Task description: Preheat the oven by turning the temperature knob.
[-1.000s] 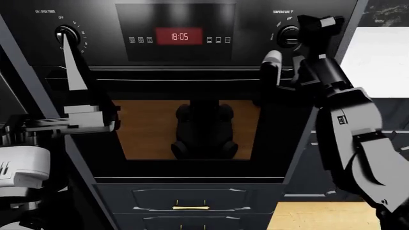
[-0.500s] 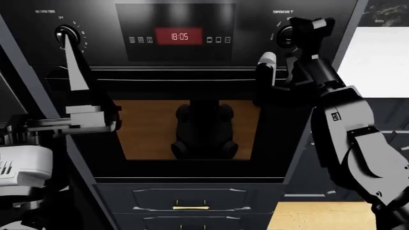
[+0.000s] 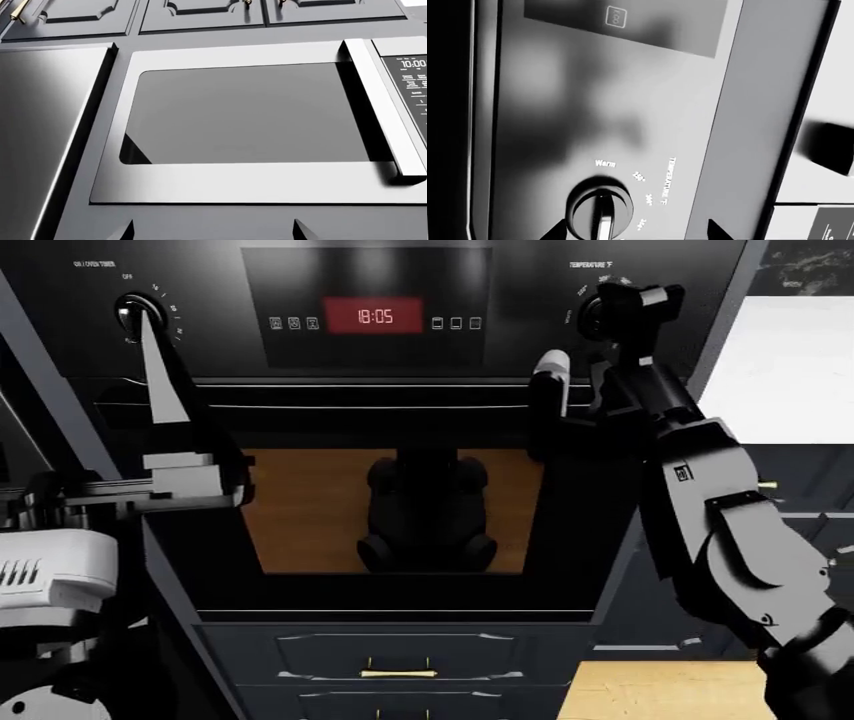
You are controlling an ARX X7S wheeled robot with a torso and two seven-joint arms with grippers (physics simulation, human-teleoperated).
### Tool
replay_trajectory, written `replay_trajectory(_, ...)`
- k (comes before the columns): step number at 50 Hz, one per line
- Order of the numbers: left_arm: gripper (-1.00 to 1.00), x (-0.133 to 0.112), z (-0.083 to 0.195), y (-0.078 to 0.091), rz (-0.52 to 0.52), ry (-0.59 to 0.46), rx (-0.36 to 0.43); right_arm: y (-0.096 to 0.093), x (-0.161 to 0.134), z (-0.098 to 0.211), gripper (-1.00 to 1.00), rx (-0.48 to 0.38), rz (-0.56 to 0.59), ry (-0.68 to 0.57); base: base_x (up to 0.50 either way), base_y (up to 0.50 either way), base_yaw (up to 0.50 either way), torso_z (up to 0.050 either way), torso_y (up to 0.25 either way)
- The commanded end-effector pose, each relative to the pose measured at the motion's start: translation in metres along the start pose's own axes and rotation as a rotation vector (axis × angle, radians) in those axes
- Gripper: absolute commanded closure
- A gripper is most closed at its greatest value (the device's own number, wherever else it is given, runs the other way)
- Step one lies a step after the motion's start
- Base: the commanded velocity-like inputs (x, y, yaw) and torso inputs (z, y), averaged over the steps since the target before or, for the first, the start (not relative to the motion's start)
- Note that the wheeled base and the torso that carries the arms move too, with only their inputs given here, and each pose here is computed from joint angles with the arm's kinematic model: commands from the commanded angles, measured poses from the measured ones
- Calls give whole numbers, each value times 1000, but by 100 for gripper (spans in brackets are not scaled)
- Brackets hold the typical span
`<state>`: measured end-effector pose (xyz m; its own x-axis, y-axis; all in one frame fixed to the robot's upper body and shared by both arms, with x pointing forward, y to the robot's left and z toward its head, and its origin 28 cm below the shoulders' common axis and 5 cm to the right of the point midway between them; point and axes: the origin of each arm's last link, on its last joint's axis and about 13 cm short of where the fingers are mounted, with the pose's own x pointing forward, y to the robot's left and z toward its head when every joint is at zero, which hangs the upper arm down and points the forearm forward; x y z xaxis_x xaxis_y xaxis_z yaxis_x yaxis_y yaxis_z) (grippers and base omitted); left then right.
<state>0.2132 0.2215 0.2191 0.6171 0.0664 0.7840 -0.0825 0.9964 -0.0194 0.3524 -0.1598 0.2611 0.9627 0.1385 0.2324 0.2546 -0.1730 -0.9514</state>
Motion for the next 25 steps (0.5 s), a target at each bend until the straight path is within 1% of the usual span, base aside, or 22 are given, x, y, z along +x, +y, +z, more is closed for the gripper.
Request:
replay_trajectory(1, -100, -1, 1, 0, 0, 2, 1, 3, 0, -3, -100, 3, 2, 11, 0, 0, 0, 0, 0)
replay_trajectory(25, -100, -6, 8, -3, -2, 2, 1, 6, -1, -12, -100, 25, 7, 56, 0, 0, 0, 0, 0)
